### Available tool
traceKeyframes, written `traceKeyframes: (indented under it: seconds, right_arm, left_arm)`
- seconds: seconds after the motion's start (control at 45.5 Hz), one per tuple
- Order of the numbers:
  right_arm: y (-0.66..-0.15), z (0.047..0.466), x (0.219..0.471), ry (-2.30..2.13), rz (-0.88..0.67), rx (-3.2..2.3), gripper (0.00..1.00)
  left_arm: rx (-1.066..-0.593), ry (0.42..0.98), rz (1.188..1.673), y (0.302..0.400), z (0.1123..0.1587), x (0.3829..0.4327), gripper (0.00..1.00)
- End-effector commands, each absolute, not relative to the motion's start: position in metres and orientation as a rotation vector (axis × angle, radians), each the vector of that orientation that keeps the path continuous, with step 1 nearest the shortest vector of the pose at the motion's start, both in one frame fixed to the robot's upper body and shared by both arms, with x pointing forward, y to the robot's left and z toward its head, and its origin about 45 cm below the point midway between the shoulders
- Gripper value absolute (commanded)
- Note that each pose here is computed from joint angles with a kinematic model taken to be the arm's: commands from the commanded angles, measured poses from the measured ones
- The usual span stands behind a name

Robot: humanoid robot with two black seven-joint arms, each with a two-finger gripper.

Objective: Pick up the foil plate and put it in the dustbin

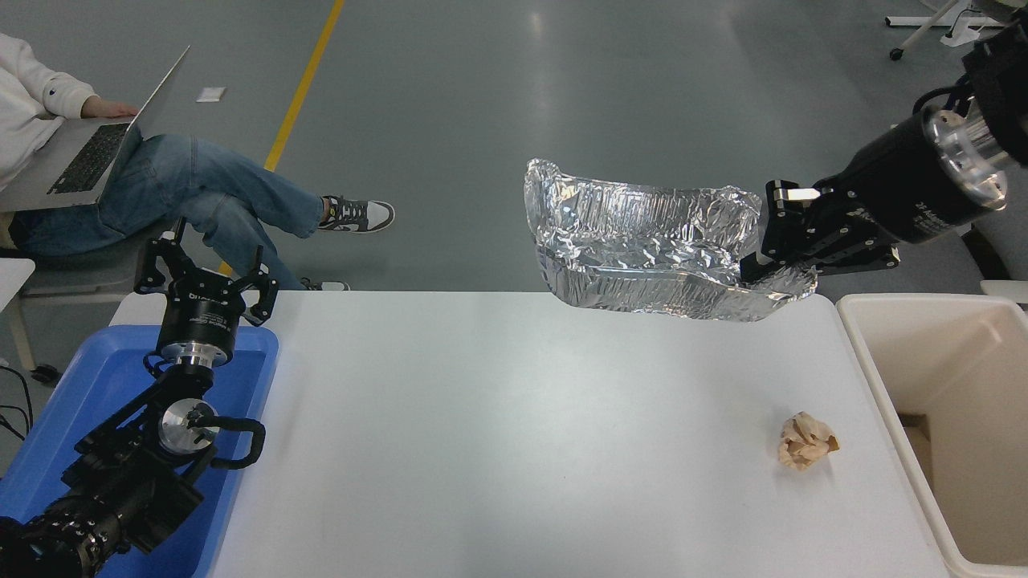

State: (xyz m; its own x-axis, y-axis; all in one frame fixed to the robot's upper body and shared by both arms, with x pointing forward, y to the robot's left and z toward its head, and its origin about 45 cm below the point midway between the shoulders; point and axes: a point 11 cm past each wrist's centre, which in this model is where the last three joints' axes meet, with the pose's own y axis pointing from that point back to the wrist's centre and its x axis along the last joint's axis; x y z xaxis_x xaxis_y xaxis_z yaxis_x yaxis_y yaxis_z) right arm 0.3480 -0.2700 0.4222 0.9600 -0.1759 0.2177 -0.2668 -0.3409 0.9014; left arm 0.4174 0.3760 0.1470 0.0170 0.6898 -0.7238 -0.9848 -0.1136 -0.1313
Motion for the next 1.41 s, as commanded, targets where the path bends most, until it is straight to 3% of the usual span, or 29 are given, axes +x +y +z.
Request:
traceKeyframes:
  seconds: [0.0, 0.286, 0.593, 0.791, 1.121, 1.385]
  right_arm:
    - [-0.311, 0.427, 0.351, -0.423, 0.048, 1.839, 0.00]
    - [-0.442, 0.429, 0.347, -0.887, -0.048, 1.668, 0.00]
    - [-0.577, 0.390, 0.313, -1.143, -0.146, 1.362, 0.00]
    - [-0.647, 0.352, 0.272, -1.280, -0.201, 1.206, 0.00]
    - [-0.700, 0.258, 0.228, -1.288, -0.252, 1.037, 0.00]
    - [-0.676, 0.174, 0.231, -1.304, -0.300, 1.077, 0.00]
  left_arm:
    - [-0.771, 0.503, 1.526, 0.3757, 0.1468, 0.4174, 0.99]
    - [-0.772, 0.502, 1.525, 0.3756, 0.1474, 0.4179, 0.99]
    - [-0.771, 0.503, 1.526, 0.3757, 0.1468, 0.4174, 0.99]
    - [-0.771, 0.503, 1.526, 0.3757, 0.1468, 0.4174, 0.99]
    - [-0.771, 0.501, 1.527, 0.3765, 0.1471, 0.4174, 0.99]
    - [-0.772, 0.501, 1.527, 0.3767, 0.1472, 0.4174, 0.99]
